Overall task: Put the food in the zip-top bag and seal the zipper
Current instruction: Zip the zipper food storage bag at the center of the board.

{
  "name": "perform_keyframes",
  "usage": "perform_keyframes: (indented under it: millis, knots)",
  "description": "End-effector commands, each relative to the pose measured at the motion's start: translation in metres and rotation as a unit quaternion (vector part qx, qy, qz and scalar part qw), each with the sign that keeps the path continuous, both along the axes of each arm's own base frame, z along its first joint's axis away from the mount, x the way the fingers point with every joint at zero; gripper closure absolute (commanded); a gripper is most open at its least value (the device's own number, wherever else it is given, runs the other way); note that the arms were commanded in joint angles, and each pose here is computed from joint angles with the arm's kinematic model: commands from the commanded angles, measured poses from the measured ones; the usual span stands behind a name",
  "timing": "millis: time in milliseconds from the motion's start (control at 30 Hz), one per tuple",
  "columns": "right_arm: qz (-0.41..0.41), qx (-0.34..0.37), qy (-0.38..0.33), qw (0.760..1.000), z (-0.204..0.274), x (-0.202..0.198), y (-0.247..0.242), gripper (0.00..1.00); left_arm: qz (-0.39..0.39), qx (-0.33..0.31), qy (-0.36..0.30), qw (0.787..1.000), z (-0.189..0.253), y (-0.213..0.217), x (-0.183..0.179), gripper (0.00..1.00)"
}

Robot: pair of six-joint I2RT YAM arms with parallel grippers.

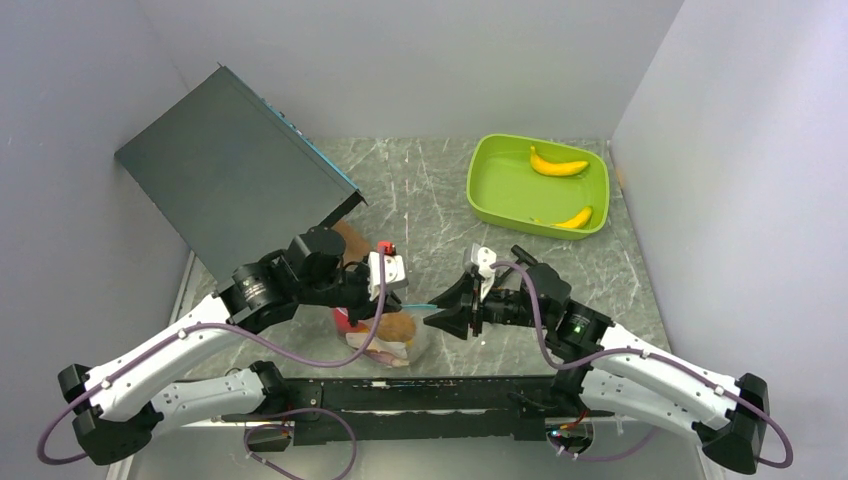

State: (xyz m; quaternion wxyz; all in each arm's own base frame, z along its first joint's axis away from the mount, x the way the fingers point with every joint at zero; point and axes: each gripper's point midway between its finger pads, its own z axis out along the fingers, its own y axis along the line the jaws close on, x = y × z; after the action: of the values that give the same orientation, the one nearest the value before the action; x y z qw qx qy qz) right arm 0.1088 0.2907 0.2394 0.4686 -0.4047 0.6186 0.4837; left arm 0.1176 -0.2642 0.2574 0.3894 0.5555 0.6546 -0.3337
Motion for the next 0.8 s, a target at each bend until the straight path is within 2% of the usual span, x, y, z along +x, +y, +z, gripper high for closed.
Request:
perform_keyframes:
  millis: [0, 133, 300, 400, 533, 567, 767]
  knots:
    - [0.03, 0.004, -0.021, 0.999, 0.023, -0.006, 0.003, 0.54, -0.003, -0.003, 0.02, 1.0, 0.0, -0.003, -0.002, 1.0]
    - [0.043, -0.019, -0.007, 0.999, 0.018, -0.003, 0.013, 0.42, -0.007, -0.007, 0.022, 1.0, 0.003, -0.006, -0.003, 1.0]
    - [0.056, -0.039, 0.005, 0.998, 0.013, 0.0, 0.023, 0.42, -0.015, -0.012, 0.024, 1.0, 0.005, -0.008, -0.005, 1.0]
    - [0.066, -0.039, 0.002, 0.997, 0.015, 0.0, 0.028, 0.54, -0.019, -0.012, 0.027, 0.999, 0.004, -0.009, -0.006, 1.0]
    - [0.043, -0.032, 0.003, 0.999, 0.021, 0.006, 0.027, 0.94, -0.013, -0.006, 0.029, 0.999, 0.002, -0.007, -0.006, 1.0]
    - [0.032, -0.031, 0.003, 0.999, 0.021, 0.009, 0.025, 1.0, -0.006, -0.005, 0.03, 1.0, 0.001, -0.005, -0.005, 1.0]
    - [-0.096, -0.03, 0.036, 0.994, 0.014, 0.038, 0.004, 1.0, 0.053, 0.016, 0.052, 0.997, -0.002, 0.014, -0.004, 1.0]
